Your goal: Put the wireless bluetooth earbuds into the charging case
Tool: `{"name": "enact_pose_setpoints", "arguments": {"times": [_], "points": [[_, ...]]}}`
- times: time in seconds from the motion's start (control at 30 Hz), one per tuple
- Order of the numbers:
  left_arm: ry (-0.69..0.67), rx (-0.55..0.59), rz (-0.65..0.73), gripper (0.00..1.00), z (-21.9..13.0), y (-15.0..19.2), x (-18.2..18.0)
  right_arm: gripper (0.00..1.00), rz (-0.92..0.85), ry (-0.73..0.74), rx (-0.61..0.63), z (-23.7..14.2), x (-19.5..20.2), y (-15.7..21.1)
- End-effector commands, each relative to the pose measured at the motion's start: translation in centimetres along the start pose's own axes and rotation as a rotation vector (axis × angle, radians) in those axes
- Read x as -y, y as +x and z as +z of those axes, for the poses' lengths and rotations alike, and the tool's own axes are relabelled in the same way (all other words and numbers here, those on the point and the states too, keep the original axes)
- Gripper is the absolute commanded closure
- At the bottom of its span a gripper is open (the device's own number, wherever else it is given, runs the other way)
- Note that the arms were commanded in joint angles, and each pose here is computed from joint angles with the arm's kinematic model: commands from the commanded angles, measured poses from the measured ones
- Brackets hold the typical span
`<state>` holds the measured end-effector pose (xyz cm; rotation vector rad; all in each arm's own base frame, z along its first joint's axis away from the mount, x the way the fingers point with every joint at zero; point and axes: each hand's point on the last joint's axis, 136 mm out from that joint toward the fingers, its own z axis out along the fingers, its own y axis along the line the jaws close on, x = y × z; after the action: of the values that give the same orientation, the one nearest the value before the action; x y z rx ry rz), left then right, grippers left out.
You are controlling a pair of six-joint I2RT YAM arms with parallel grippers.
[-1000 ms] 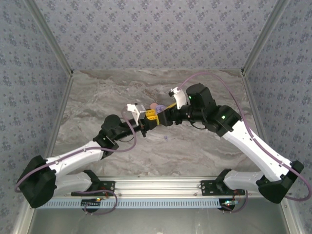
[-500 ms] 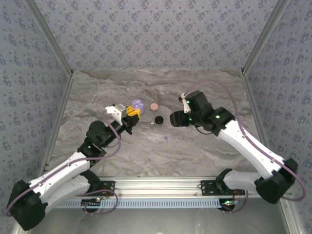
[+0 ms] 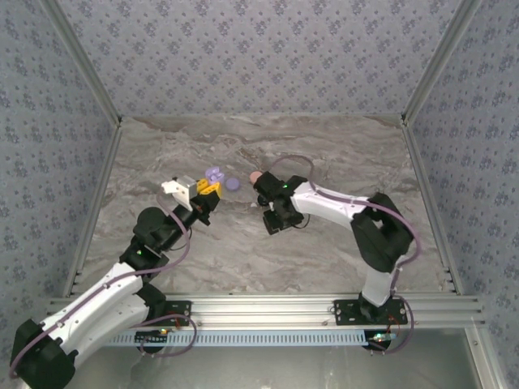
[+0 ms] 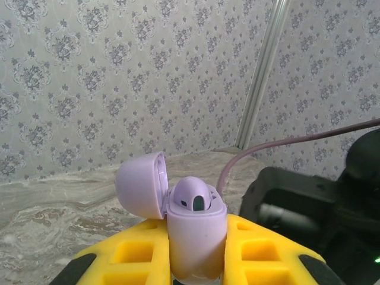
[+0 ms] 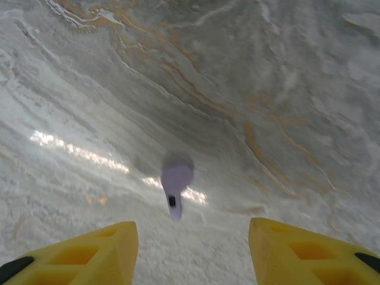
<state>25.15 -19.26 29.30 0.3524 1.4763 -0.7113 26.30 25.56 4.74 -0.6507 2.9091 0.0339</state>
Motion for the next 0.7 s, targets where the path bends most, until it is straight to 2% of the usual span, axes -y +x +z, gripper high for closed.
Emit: {"name": "enact_pose_setpoints", "arguments": {"times": [0.0, 0.27, 0.47, 0.67], "points": [[-0.009, 0.023, -0.004, 1.0, -0.3, -0.6, -0.2, 0.47, -0.023, 0.039, -0.027, 0.9, -0.1, -0.5], [-0.011, 0.023, 0.002, 1.0, -0.4, -0.6, -0.2, 0.53, -0.051, 0.043, -0.066, 2.8, -1.1, -0.7], [-0.012, 0.022, 0.003, 1.0, -0.4, -0.6, -0.2, 0.63, -0.06, 0.038, -0.093, 3.3, -1.6, -0.4], [-0.011, 0.021, 0.001, 1.0, -0.5, -0.6, -0.2, 0.68, -0.058, 0.044, -0.116, 3.5, -1.5, 0.4]]}}
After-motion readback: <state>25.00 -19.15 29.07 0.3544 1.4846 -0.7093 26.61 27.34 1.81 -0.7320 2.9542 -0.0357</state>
